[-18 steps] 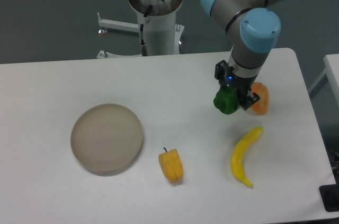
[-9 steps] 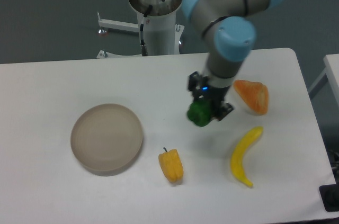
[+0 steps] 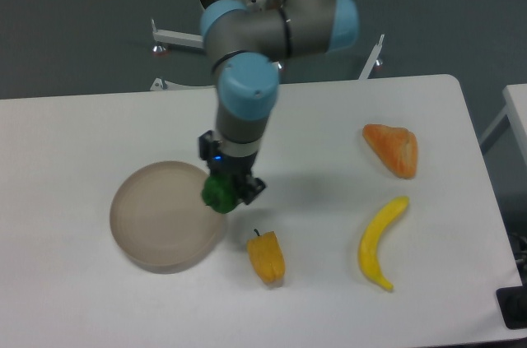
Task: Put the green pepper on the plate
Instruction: 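Carry the green pepper over to the beige plate, then lower the green pepper onto the plate and open the gripper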
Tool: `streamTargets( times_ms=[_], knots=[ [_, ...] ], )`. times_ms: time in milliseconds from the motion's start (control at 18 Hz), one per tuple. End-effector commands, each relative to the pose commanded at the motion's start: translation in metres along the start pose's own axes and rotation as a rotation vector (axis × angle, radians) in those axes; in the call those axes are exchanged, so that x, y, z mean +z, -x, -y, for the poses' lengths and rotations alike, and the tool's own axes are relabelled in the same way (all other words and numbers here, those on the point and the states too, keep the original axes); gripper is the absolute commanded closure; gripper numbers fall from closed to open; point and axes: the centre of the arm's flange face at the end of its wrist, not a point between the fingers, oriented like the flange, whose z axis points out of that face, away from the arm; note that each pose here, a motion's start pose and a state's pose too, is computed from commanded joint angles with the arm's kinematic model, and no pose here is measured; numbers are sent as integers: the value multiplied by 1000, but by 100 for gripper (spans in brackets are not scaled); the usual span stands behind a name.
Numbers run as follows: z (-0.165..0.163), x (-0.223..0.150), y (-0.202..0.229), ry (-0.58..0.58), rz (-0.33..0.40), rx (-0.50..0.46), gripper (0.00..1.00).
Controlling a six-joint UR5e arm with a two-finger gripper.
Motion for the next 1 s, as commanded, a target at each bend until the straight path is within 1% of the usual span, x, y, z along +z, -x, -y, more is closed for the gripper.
streamTargets(
  times_ms=[167, 222, 278, 333, 389, 444, 500, 556, 889, 1000],
  knots=[
    [25, 23, -22, 9, -12, -16, 90],
    [30, 29, -21, 0, -2, -21, 83],
    [36, 38, -24, -6, 4, -7, 72],
    [45, 48, -31, -4, 2, 9, 58],
    [48, 53, -35, 0, -3, 16, 49],
    [51, 56, -41, 3, -6, 25, 38],
    [54, 56, -44, 3, -5, 27, 9],
    [55, 53, -45, 1, 0, 31, 0],
    [55, 27, -47, -24, 33, 35, 0],
    [53, 19, -41, -32, 45, 28, 0]
  ],
)
